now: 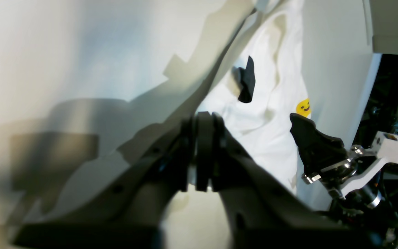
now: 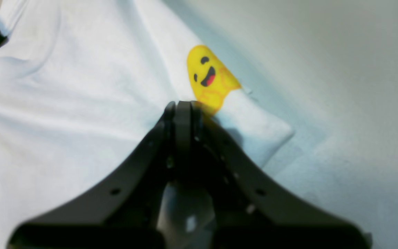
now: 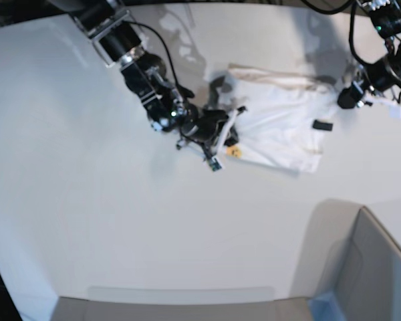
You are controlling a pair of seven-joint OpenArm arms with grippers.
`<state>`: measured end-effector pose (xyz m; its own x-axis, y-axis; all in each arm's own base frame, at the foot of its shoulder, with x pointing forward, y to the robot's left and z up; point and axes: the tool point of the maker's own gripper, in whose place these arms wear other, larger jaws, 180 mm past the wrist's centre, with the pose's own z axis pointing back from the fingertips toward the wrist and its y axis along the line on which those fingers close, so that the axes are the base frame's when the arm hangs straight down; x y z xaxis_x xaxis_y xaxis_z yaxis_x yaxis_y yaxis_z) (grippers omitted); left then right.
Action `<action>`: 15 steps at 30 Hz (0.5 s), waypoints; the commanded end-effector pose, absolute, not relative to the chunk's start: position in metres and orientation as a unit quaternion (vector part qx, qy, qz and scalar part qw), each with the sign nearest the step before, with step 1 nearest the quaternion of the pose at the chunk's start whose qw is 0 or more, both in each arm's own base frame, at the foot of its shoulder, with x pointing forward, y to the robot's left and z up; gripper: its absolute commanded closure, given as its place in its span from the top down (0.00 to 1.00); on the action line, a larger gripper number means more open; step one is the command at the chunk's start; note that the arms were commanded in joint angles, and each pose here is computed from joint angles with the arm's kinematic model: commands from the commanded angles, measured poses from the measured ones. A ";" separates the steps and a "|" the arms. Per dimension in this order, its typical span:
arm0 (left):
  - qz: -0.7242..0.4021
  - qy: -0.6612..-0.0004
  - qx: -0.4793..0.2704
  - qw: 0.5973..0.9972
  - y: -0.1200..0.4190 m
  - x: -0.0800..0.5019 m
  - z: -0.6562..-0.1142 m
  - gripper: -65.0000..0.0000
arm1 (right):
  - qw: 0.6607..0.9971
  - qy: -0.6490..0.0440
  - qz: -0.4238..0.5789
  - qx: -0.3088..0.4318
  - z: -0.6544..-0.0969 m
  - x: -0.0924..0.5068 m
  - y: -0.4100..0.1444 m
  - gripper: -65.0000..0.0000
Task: Layout the t-shirt on the table in an organized manner, then fold the t-shirt properly
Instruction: 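Lift the shirt corner with the right gripper while the left holds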
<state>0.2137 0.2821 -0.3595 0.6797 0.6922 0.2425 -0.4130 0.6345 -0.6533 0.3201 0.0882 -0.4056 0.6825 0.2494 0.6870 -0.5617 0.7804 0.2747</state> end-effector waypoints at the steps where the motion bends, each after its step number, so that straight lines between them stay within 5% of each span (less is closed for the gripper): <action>1: 0.293 -0.268 -0.287 0.872 0.282 0.222 -0.338 0.15 | 0.901 -0.303 0.234 0.206 -0.418 0.318 0.073 0.00; 5: 0.254 -0.316 -0.265 0.875 0.276 0.230 -0.310 0.34 | 0.901 -0.303 0.234 0.206 -0.418 0.318 0.073 0.00; 12: 0.251 -0.319 -0.262 0.876 0.276 0.229 -0.309 0.34 | 0.901 -0.303 0.234 0.206 -0.418 0.318 0.073 0.00; 15: 0.226 -0.337 -0.261 0.876 0.268 0.233 -0.295 0.27 | 0.901 -0.303 0.234 0.206 -0.418 0.318 0.073 0.00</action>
<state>0.2290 0.2691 -0.3073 0.6747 0.5890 0.4448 -0.2570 0.7524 -0.6065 0.3201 0.0874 -0.4057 0.6826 0.2501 0.6867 -0.5614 0.7810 0.2736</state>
